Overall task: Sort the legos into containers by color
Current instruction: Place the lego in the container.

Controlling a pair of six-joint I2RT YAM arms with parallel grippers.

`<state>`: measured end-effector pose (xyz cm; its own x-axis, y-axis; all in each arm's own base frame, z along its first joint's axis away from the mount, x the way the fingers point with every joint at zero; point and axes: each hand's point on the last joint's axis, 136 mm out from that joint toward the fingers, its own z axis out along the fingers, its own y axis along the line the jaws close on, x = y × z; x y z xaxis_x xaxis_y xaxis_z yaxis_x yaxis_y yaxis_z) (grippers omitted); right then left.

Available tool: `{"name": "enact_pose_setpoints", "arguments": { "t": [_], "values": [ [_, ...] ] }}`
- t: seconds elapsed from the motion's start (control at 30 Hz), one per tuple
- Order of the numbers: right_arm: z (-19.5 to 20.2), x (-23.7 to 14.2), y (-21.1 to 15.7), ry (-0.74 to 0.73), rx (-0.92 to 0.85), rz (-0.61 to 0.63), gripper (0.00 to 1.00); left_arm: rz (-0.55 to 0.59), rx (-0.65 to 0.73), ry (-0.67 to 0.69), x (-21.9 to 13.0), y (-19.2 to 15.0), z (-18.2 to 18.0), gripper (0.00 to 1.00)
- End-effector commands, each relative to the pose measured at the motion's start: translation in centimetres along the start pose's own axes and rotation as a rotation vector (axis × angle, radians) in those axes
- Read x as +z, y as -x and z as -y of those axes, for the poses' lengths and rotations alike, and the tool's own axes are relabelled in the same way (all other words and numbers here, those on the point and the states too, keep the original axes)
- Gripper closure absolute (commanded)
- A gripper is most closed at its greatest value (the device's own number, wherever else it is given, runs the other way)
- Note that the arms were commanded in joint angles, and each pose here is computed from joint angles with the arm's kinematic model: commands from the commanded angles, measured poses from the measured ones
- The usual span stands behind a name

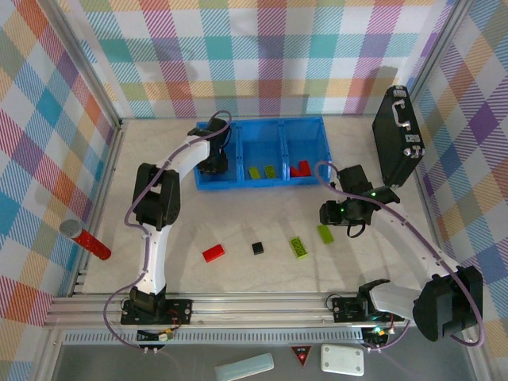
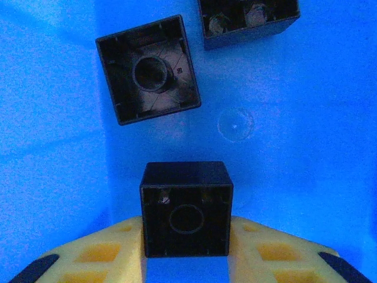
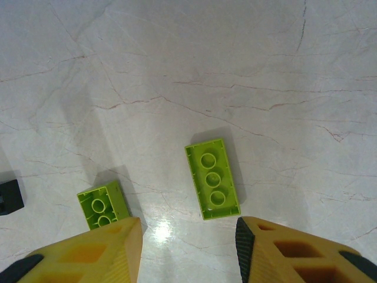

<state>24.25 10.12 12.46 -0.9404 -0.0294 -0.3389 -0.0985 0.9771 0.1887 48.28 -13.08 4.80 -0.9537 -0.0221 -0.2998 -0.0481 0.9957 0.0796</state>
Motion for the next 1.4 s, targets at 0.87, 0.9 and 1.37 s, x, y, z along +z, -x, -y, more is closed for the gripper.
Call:
{"name": "enact_pose_setpoints", "arguments": {
  "t": [0.87,0.9,1.37],
  "values": [
    [-0.5,-0.8,-0.6,0.025,0.006,-0.005,0.52,0.037,-0.003,-0.055,-5.0,1.0,-0.3,0.55],
    [-0.6,-0.7,-0.6,0.026,0.010,-0.006,0.52,0.042,-0.004,-0.061,-5.4,1.0,-0.3,0.55],
    [-0.8,0.7,-1.5,0.014,0.055,-0.082,0.53,0.114,-0.011,-0.157,-12.5,-1.4,-2.2,0.55]
  ]
}}
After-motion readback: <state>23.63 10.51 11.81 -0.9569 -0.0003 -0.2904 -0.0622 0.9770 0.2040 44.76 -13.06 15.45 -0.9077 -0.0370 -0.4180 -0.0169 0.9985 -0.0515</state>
